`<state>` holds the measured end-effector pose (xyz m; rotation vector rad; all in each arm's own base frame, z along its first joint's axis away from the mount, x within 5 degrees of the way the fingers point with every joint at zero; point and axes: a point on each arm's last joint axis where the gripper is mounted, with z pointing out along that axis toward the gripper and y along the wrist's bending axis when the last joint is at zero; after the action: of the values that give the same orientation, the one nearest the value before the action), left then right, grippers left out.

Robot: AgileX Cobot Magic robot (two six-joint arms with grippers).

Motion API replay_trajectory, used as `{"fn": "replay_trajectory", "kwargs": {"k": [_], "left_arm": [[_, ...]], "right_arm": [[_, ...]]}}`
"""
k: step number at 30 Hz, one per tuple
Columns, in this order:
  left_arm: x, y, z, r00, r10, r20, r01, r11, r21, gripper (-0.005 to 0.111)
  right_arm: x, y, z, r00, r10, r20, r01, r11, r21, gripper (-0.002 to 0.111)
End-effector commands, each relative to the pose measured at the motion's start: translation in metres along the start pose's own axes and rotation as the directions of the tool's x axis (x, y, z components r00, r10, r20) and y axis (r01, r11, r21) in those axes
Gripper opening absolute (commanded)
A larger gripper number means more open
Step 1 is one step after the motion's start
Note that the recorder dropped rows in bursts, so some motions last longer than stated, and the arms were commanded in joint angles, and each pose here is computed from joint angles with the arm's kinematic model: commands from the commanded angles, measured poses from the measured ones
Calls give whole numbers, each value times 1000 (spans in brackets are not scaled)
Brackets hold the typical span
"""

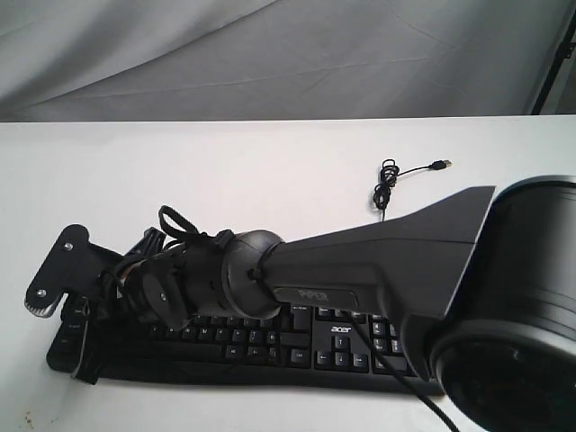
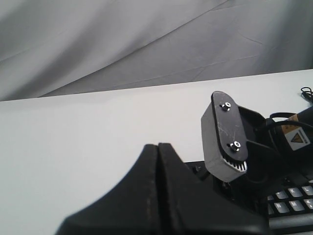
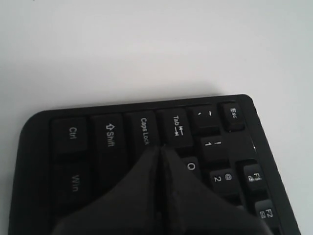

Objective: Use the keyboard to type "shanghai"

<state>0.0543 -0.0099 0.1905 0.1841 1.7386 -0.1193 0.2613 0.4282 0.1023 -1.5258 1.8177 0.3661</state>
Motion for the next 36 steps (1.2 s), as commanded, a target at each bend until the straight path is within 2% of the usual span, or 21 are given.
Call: {"fn": "replay_trajectory", "kwargs": {"k": [1,8,17,23,36], "left_arm": [[1,0,0,1000,-1,4,1,1000,4,0],[1,0,0,1000,-1,4,1,1000,4,0],[1,0,0,1000,-1,4,1,1000,4,0],[1,0,0,1000,-1,4,1,1000,4,0],[1,0,0,1000,-1,4,1,1000,4,0]], "right_arm": [[-13,-5,-14,999,-49,21,48,999,10,0],[-8,-12,-48,998,-53,29,52,998,44,0],[46,-33,-102,996,85,-36,-80,991,110,0],[62,-34,-96,990,129,-60,-121,985,124,0],[71,-36,-86,994,72,-82,-61,990,130,0]]}}
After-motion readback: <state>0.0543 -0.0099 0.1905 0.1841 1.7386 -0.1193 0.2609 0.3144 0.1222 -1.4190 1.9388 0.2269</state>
